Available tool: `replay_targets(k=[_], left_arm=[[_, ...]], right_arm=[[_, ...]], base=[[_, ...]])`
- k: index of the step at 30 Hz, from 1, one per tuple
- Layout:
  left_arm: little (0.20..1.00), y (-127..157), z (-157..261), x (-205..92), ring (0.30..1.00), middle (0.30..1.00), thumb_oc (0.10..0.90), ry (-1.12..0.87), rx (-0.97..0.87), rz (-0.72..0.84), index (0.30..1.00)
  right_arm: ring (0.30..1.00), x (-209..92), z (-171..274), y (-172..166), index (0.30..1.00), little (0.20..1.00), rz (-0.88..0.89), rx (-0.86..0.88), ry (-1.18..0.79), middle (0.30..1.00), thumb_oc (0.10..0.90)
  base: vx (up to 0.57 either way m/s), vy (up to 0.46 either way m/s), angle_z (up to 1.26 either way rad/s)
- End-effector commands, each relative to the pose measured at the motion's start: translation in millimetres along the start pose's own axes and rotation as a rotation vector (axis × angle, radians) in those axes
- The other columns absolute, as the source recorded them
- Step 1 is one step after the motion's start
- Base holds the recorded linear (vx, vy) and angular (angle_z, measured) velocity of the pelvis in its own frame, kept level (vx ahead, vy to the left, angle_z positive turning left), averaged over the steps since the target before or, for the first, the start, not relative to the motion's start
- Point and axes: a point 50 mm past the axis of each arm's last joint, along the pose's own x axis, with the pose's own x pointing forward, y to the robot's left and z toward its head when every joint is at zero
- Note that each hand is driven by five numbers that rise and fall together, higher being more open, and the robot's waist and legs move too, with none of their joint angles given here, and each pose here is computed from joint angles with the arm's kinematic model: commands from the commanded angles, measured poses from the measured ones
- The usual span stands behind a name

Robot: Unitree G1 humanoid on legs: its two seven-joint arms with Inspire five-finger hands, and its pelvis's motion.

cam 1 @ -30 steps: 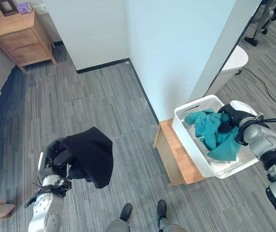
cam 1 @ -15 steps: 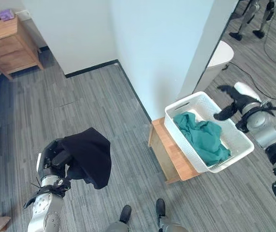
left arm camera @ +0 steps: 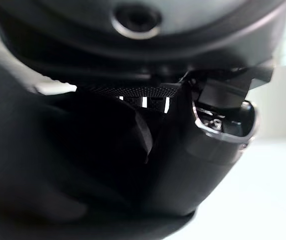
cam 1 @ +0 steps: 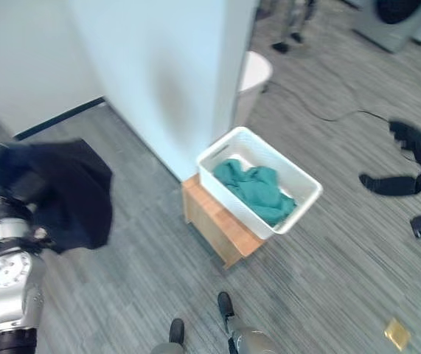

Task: Pick up bed clothes into laundry basket.

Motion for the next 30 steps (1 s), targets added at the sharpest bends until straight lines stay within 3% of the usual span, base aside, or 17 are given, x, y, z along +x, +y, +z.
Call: replay_targets(k=[1,6,12,19,30], left_arm=[[0.300,-4.1,91.6,31.9,0.300,0.300,0.400,-0.432,0.051,-0.068,0.300],[0.300,2.2,144.2,56.3,0.300,0.300,0.400,-0.543,0.233,-0.138,0.300],[0.300,-17.1,181.1,83.4,0.300,0.300,0.400,-0.582,0.233,-0.226,0.300],[0.300,-0.2,186.4,108.1,0.300,0.300,0.400,-0.475,0.384,-0.197,0.300],[0.300,0.7,183.1,122.2,0.300,0.300,0.400,-0.384,0.516,-0.218,0.300]], right_arm=[[0.900,6.6,39.8,-34.2,0.900,0.900,-0.136,-0.075,-0.174,0.900,0.800],[0.900,12.6,41.7,-29.3,0.900,0.900,-0.117,-0.097,-0.174,0.900,0.800],[0.900,22.5,58.3,-17.1,0.900,0.900,-0.063,-0.136,-0.229,0.900,0.800],[0.900,19.2,36.0,13.8,0.900,0.900,0.069,-0.124,-0.155,0.900,0.800],[0.900,-19.4,-27.4,54.6,0.900,0.900,0.152,-0.023,0.066,0.900,0.800]], base=[[-0.16,-0.045,-1.07],[-0.11,-0.149,-1.03],[0.01,-0.239,-0.58],[0.13,0.041,-0.59],[0.06,0.098,-0.18]])
